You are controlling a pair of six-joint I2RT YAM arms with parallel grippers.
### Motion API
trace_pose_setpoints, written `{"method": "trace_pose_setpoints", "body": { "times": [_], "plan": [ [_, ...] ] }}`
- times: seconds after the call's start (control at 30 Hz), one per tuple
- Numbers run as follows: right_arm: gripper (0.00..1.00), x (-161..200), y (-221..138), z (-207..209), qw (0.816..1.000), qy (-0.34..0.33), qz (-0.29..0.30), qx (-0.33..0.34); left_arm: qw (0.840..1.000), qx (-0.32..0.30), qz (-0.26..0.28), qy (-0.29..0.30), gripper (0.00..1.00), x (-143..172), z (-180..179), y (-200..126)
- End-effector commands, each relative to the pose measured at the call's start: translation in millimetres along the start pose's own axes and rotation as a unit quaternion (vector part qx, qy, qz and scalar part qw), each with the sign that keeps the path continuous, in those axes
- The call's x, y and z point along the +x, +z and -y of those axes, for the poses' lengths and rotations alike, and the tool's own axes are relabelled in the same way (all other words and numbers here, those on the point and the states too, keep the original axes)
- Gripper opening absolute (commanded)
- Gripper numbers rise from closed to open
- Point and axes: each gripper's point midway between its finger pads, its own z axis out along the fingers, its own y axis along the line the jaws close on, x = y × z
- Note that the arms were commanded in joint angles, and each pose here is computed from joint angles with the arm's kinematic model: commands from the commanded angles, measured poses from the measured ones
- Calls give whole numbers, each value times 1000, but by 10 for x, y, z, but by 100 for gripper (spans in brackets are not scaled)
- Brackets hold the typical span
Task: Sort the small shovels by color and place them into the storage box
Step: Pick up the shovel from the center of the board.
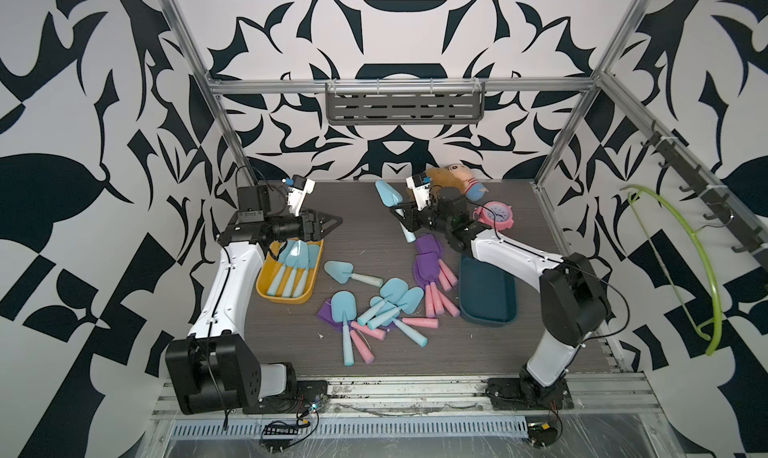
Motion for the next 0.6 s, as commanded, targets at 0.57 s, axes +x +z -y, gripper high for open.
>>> {"method": "trace_pose_setpoints", "body": {
  "times": [0.57],
  "plan": [
    [0,-804,-514,-991,983,19,156,-93,981,184,-50,-44,77,228,689,1113]
  ]
}}
